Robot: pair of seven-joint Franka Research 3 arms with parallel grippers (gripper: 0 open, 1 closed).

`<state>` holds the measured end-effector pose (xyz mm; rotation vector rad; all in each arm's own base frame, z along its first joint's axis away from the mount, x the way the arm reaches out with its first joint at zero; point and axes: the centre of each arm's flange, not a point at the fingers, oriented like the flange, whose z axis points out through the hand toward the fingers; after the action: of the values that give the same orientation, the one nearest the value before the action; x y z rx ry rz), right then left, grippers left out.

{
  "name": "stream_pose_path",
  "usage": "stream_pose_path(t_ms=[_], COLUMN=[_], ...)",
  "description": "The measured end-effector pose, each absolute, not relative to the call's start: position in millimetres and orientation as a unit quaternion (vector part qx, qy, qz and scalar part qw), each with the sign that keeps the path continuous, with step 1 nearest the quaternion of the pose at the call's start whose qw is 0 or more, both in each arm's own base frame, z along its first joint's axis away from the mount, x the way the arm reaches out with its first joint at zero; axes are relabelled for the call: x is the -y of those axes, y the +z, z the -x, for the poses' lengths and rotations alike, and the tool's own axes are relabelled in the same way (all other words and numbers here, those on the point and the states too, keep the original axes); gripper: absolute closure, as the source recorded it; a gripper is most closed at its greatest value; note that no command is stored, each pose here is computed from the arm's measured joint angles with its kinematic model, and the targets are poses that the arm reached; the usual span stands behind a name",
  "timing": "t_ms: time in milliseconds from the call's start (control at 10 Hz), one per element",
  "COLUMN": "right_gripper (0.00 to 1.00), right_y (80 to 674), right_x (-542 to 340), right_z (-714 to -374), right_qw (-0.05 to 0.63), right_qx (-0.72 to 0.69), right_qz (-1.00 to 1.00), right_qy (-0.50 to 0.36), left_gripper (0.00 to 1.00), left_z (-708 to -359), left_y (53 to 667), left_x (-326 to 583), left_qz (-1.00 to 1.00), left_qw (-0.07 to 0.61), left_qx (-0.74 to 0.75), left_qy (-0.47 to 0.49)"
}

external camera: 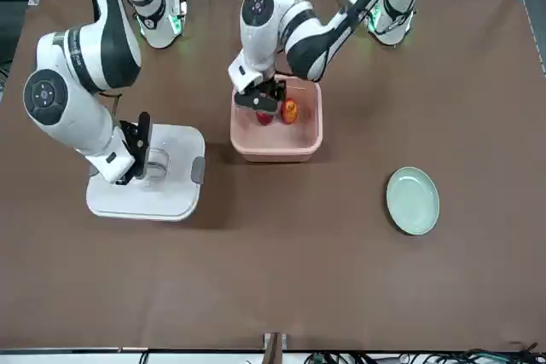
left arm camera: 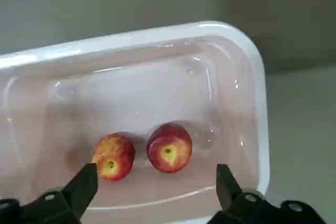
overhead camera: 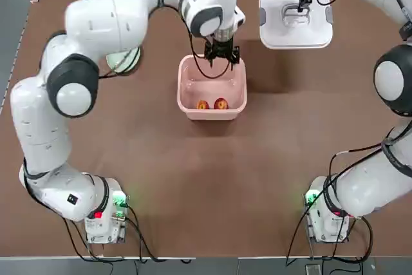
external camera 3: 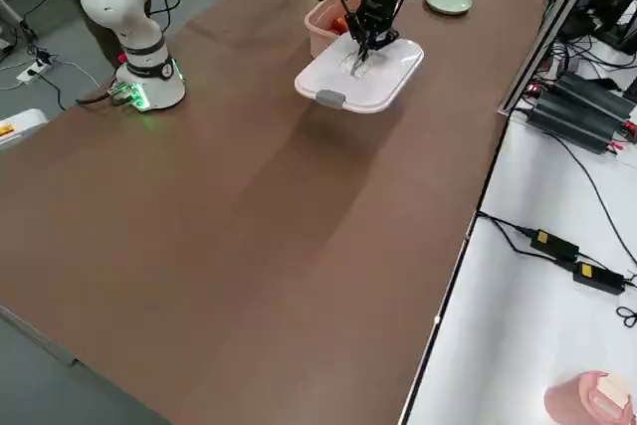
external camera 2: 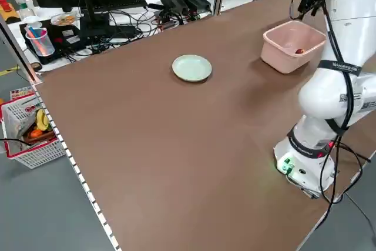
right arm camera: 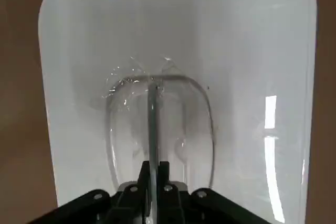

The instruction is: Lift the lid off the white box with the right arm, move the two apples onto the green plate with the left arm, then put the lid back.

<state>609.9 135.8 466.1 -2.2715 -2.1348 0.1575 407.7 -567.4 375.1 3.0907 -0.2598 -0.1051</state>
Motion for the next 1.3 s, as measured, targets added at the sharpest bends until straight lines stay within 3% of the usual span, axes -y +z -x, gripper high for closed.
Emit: stream_pose_path(t_ms=[400, 600, 1300], right_gripper=[0.93, 0.93, 0.93], right_y=[465, 465, 465], right_x=[-126, -119, -117], right_z=[-611, -612, -613], right_qw=[0.013, 0.014, 0.015], right_qx=[0.689, 0.688, 0.691], right_qz=[0.723, 0.723, 0.721], right_qy=[0.053, 0.053, 0.054], left_gripper=[0.00, 0.00, 0.00], left_z=[-402, -397, -322], left_y=[326, 301, 234], left_x=[584, 582, 585], left_qz=[-0.996, -0.998, -0.998], left_qw=[0.033, 0.008, -0.023], left_qx=[0.070, 0.048, 0.030], left_qy=[-0.051, -0.047, -0.052])
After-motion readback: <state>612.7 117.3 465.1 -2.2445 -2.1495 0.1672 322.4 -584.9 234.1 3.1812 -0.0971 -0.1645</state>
